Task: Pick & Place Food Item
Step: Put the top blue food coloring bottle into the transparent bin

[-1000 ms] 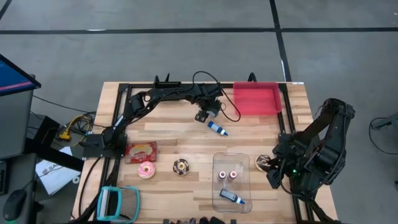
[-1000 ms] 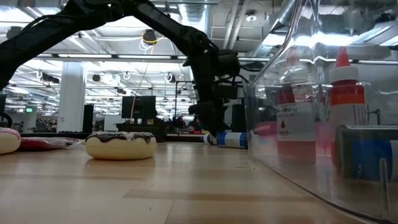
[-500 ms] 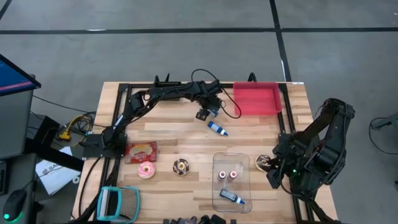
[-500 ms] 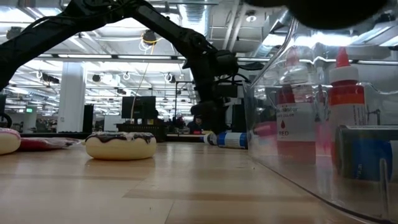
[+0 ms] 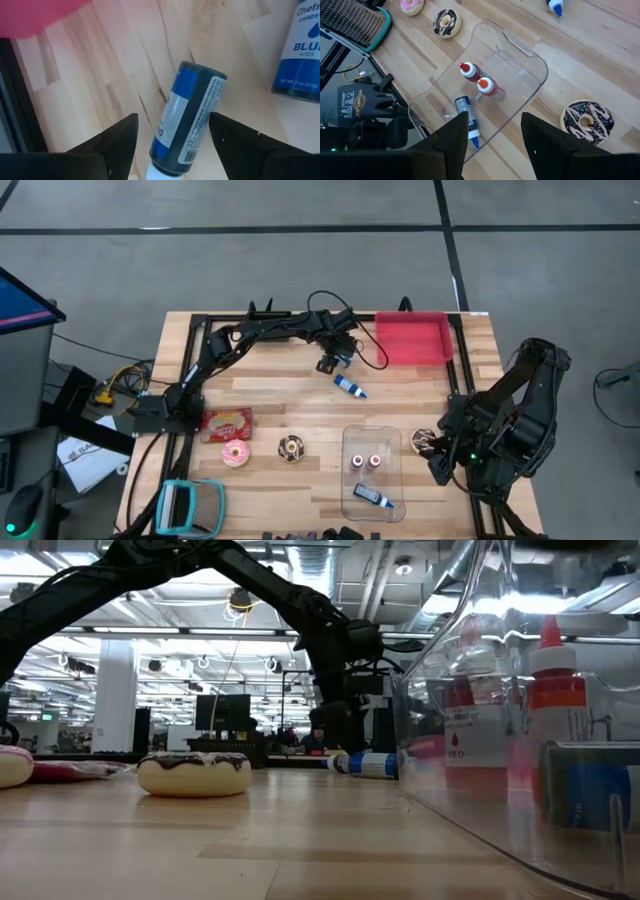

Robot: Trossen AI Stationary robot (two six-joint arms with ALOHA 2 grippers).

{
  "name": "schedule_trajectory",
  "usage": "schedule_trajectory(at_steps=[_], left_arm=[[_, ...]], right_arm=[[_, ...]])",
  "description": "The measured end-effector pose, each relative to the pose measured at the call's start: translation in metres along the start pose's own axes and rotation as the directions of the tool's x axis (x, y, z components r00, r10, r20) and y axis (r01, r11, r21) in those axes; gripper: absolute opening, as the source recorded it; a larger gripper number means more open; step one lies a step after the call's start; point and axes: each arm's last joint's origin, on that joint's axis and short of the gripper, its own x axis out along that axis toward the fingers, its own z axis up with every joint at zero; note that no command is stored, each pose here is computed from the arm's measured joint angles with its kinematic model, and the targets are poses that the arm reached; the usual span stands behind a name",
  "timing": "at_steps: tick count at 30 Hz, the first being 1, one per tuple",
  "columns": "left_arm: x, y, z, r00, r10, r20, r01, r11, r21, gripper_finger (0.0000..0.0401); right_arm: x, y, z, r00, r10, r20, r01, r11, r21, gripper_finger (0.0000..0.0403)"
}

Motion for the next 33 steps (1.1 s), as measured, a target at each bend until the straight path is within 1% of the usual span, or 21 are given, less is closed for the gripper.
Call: schedule_trajectory(at_steps=[10,16,18,24,26,29,33], left_arm=[[0.000,-0.015,0.008,0.999,-0.042,-0.032,0.042,0.999,0.003,0.0235],[-0.003,-0.021,0.008,0.994,-0.038,-0.101,0.040,0.999,0.015,0.0235],[-0.004,-0.021,0.007,0.993,-0.045,-0.111,0.044,0.999,-0.009,0.0235],[-0.007,-0.018,0.000,0.990,-0.083,-0.117,0.073,0.993,-0.090,0.0234],[-0.013,-0.020,-0.003,0.983,-0.124,-0.136,0.110,0.988,-0.112,0.0234],[-0.024,-0.025,0.000,0.981,-0.157,-0.117,0.144,0.983,-0.116,0.0234],[-0.041,-0.022,0.009,0.992,-0.122,-0.036,0.118,0.987,-0.109,0.0235]], right_arm=[[0.000,0.003,-0.001,1.000,0.026,-0.003,-0.026,1.000,0.017,0.0175],[-0.001,0.005,-0.003,0.998,0.055,-0.007,-0.055,0.998,0.020,0.0175],[-0.002,0.006,-0.005,0.998,0.066,-0.011,-0.065,0.998,0.018,0.0175],[0.001,0.008,-0.010,0.999,0.052,-0.008,-0.052,0.999,0.008,0.0175],[0.002,0.009,-0.011,0.999,0.051,-0.008,-0.051,0.999,0.007,0.0175],[0.002,0.010,-0.011,0.999,0.054,-0.007,-0.054,0.999,0.009,0.0175],[0.002,0.010,-0.011,0.998,0.058,0.004,-0.058,0.998,0.009,0.0175]])
